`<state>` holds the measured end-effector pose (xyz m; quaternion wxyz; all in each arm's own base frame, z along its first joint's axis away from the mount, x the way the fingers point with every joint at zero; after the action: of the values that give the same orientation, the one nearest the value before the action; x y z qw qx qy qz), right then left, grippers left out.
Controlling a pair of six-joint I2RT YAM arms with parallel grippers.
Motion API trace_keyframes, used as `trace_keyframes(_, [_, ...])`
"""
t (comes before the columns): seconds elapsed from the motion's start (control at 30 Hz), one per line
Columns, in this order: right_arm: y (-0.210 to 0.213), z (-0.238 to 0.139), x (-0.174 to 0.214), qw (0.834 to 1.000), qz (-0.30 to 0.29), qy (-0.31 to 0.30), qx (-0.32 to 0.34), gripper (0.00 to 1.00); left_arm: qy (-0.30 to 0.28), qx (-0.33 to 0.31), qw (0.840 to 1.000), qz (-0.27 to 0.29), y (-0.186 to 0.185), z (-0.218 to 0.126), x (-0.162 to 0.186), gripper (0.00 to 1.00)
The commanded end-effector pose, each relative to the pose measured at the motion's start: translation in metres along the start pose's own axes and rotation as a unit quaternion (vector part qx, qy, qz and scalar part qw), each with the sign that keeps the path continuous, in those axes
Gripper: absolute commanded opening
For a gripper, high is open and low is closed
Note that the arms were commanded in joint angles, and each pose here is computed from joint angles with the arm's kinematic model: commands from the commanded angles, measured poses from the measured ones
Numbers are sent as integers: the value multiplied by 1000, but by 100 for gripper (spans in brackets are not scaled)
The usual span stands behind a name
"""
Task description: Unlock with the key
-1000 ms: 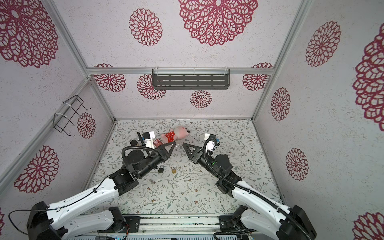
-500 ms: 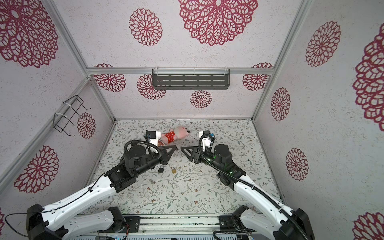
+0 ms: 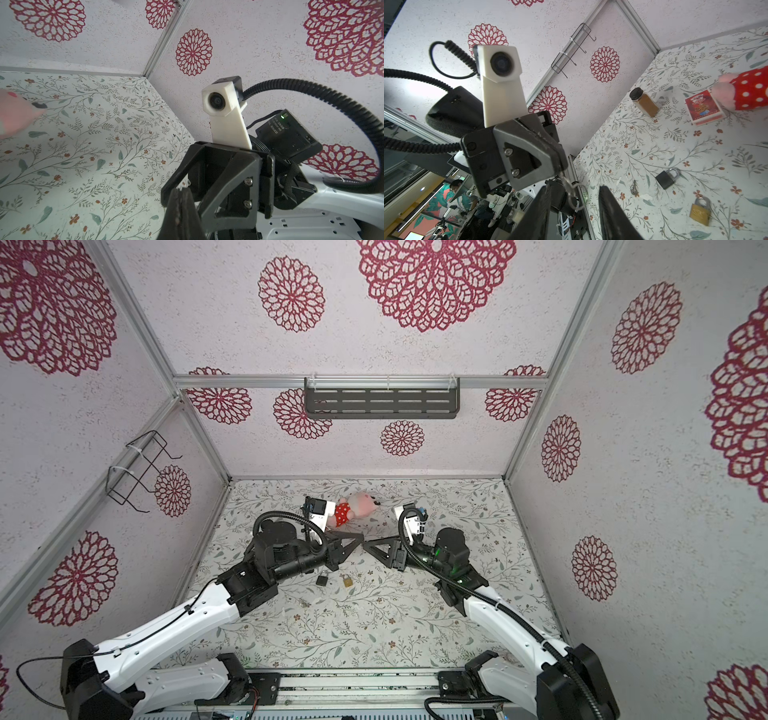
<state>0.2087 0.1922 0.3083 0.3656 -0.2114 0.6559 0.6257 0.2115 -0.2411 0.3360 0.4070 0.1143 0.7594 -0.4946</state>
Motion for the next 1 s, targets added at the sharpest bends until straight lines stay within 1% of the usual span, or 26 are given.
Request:
trace_keyframes(0.0, [15, -1, -9, 998, -33, -9, -49, 35, -7, 19, 1000, 14, -4, 1, -9, 0])
trace_keyframes(0.1, [14, -2, -8, 998, -33, -8, -48, 29, -9, 20, 1000, 13, -4, 1, -11, 0])
trace_keyframes(0.27, [14, -5, -5, 998, -31, -8, -48, 24, -14, 20, 1000, 8, -4, 0, -14, 0])
trace_keyframes(0.5, [16, -6, -7, 998, -32, -14, -57, 13, -11, 38, 999, 6, -7, 2, -15, 0])
trace_keyframes(0.67, [18, -7, -10, 997, -32, -18, -63, 12, -6, 45, 999, 7, -8, 2, -14, 0])
trace_keyframes(0.87, [15, -8, -8, 998, -24, -19, -59, 1, 0, 57, 998, 13, -11, 3, -15, 0])
trace_keyframes(0.97, [14, -10, -7, 998, -17, -23, -52, 0, -1, 57, 998, 14, -12, 3, -17, 0])
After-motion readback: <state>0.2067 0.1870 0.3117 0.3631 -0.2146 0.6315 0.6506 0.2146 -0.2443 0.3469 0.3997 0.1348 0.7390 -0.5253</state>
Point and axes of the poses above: each gripper's point midway between its finger pads, its own z axis out along the fingers, its own y axis along the line the jaws close on, x = y × z, the point moved 9 cm from there along -z, back along the fingers, and after that the axes turned 6 degrees about -z, right-handed, at the moved point
